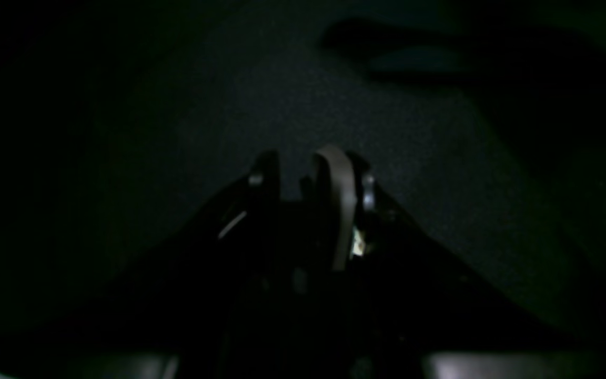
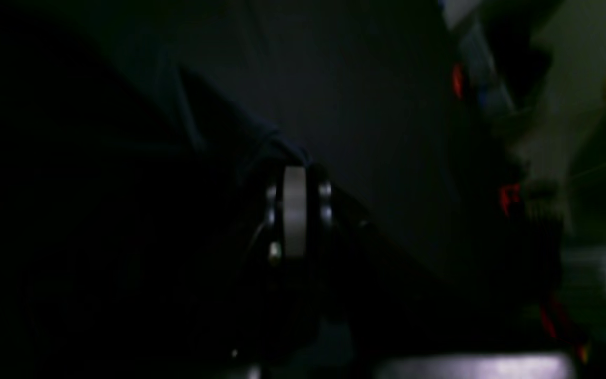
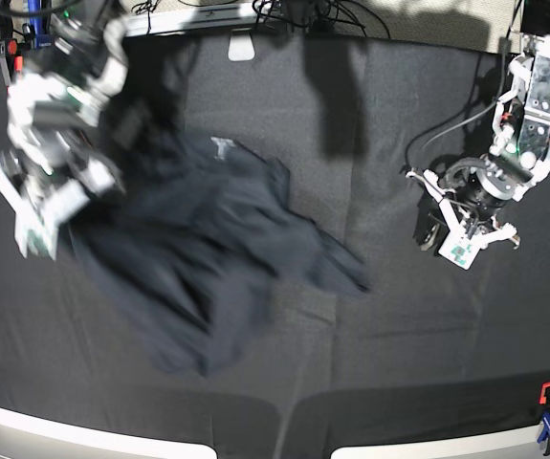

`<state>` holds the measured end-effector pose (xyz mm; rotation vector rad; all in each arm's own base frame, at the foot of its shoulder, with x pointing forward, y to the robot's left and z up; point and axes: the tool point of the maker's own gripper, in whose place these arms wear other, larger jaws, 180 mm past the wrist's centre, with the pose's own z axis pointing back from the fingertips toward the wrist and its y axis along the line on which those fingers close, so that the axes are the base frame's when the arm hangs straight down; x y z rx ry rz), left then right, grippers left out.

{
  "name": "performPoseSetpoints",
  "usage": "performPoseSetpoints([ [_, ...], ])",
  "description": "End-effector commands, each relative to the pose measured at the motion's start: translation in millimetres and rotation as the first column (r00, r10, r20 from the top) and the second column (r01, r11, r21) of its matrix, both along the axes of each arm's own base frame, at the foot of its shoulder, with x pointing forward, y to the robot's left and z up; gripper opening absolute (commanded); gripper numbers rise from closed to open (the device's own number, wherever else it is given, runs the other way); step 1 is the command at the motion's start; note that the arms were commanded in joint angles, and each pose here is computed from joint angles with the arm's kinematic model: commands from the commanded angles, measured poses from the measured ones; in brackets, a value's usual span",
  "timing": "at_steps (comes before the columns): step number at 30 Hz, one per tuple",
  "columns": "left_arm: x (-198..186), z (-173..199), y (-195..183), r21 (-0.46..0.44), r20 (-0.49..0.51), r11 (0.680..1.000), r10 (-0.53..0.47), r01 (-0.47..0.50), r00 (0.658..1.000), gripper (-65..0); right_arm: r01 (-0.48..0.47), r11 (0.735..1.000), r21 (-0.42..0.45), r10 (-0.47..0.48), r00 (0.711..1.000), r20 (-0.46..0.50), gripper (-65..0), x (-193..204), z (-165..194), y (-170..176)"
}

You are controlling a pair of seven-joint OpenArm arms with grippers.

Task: Layout the t-shirt on the table in an organized manner, then fold the t-shirt properly
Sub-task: 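Lift and drag the shirt with the right gripper to spread it out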

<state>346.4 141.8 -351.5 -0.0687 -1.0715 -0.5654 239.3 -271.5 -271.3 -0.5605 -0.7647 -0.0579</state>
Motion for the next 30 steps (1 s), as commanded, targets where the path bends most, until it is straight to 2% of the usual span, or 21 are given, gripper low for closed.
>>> performPoseSetpoints([
  [1,9.0,16.6,1.3,-0.013,0.056,1.0,0.0,0.001,0.998,-51.8,0.008,1.0,-0.015,-0.008,1.0,-0.004,-65.0,-7.1,3.8,-8.9],
  [3,9.0,16.5,-1.6,-0.022,0.056,1.0,0.0,0.002,0.998,-51.8,0.025,1.0,0.005,-0.025,0.998,-0.054,-65.0,-25.7,-6.1,-21.2],
  [5,6.6,16.4,-10.1,-0.058,0.045,0.998,-0.02,0.023,0.999,-51.8,0.059,0.998,0.029,-0.057,0.997,-0.05,-65.0,-37.3,-8.2,-32.3],
  [8,-1.0,17.4,-31.8,-0.137,0.025,0.986,-0.094,0.097,0.995,-49.3,0.067,0.994,0.088,-0.07,0.997,0.025,-65.0,-36.2,-1.9,-39.0],
  [12,-3.5,17.4,-43.9,-0.174,0.019,0.978,-0.113,0.114,0.993,-44.3,0.026,0.983,0.184,-0.046,0.994,0.1,-65.0,-29.0,1.9,-31.8],
  [15,-4.1,17.5,-44.8,-0.174,0.019,0.977,-0.119,0.12,0.993,-44.3,-0.001,0.983,0.186,-0.017,0.995,0.095,-47.3,-27.5,1.0,-27.9],
  [17,-7.5,18.2,-50.5,-0.176,0.019,0.972,-0.156,0.156,0.988,-44.3,-0.006,0.983,0.185,-0.012,0.996,0.093,-38.9,-27.4,0.9,-27.5],
  [18,-11.2,19.2,-56.1,-0.178,0.019,0.965,-0.193,0.193,0.981,-44.3,-0.006,0.983,0.185,-0.012,0.996,0.094,-37.0,-27.4,1.0,-27.5],
  [21,-24.6,26.7,-77.5,-0.176,0.031,0.933,-0.312,0.313,0.949,-44.3,-0.01,0.981,0.193,-0.009,0.995,0.096,-36.7,-26.9,0.6,-26.0],
  [24,-36.3,33.5,-102.9,-0.144,0.048,0.907,-0.393,0.395,0.918,-44.3,-0.045,0.969,0.244,0.015,0.992,0.123,-36.8,-21.9,0.7,-16.3],
  [27,-49.8,30.6,-134.2,-0.025,0.053,0.861,-0.506,0.507,0.861,-44.3,-0.077,0.954,0.288,0.034,0.988,0.149,-36.8,-17.8,1.3,-7.7],
  [28,-49.8,28.0,-141.4,0.023,0.054,0.853,-0.521,0.521,0.852,-44.3,-0.081,0.952,0.295,0.037,0.988,0.152,-36.8,-17.2,1.3,-6.3],
  [30,-40.5,26.8,-147.8,0.116,0.076,0.864,-0.5,0.49,0.863,-44.3,-0.083,0.952,0.294,0.039,0.988,0.15,-36.8,-17.4,1.1,-6.2],
])
